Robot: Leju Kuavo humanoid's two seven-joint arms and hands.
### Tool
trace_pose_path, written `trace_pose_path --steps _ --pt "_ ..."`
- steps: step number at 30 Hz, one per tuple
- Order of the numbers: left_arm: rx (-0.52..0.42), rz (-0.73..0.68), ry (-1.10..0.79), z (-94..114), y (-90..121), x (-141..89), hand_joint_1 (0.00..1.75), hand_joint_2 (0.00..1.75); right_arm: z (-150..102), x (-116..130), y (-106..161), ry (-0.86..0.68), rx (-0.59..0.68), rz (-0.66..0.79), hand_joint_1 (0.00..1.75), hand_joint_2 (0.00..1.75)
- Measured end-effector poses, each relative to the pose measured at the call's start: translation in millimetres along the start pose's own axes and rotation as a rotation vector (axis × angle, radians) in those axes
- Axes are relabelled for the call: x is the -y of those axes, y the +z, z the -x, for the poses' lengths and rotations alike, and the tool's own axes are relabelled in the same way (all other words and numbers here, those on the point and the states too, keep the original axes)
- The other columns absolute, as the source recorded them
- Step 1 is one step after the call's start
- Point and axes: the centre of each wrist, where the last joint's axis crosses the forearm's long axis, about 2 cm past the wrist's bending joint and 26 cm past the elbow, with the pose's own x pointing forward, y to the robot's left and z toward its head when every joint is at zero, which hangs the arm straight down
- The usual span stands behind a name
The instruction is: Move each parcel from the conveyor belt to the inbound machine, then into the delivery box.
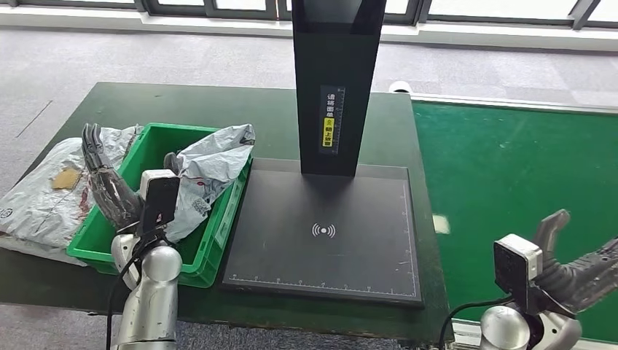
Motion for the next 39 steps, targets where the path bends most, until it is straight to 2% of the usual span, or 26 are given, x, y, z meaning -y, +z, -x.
trace_pose_path --steps 6,12,16,20,23,25,29,31,33,35,39 --pt "0.17 -0.024 0.155 -23.2 6.4 -2.5 0.0 0.0 11.9 12.9 4.6 0.013 -0.039 0.036 0.0 1.75" --pt "0.257 0.005 0.247 -44.6 14.9 -8.7 0.0 0.0 21.2 23.7 12.4 0.04 -0.07 0.042 0.0 1.75" --pt "0.256 -0.009 0.369 -46.1 21.8 -15.8 0.0 1.75 22.9 27.3 16.9 0.047 -0.079 0.035 0.0 1.75" --pt "0.191 0.034 0.779 -49.7 30.2 -26.0 0.0 1.75 24.0 26.8 25.0 -0.029 -0.11 0.054 0.0 1.75" --pt "0.197 0.135 1.024 -53.4 33.5 -28.9 0.0 1.75 17.9 16.8 36.7 -0.26 -0.164 0.005 0.0 1.75" --pt "0.208 0.176 1.082 -53.8 34.2 -28.1 0.0 1.75 10.7 10.0 41.9 -0.397 -0.174 -0.049 0.0 1.75" --pt "0.19 0.201 1.138 -51.4 36.5 -24.7 0.0 1.75 0.9 2.8 47.9 -0.529 -0.184 -0.111 0.0 1.75" --pt "0.153 0.222 1.158 -47.1 41.2 -17.9 0.0 0.87 -5.2 -2.2 51.3 -0.63 -0.185 -0.172 0.0 1.75" --pt "0.102 0.251 1.151 -40.7 48.8 -8.1 0.0 0.87 -12.7 -10.0 55.6 -0.709 -0.174 -0.249 0.0 1.75" --pt "0.053 0.295 1.142 -34.3 58.3 2.3 0.0 1.75 -20.4 -19.4 61.1 -0.751 -0.164 -0.316 0.0 1.75" --pt "-0.015 0.38 1.12 -28.2 76.0 19.2 0.0 1.75 -39.6 -39.9 75.6 -0.798 -0.153 -0.423 0.0 1.75"
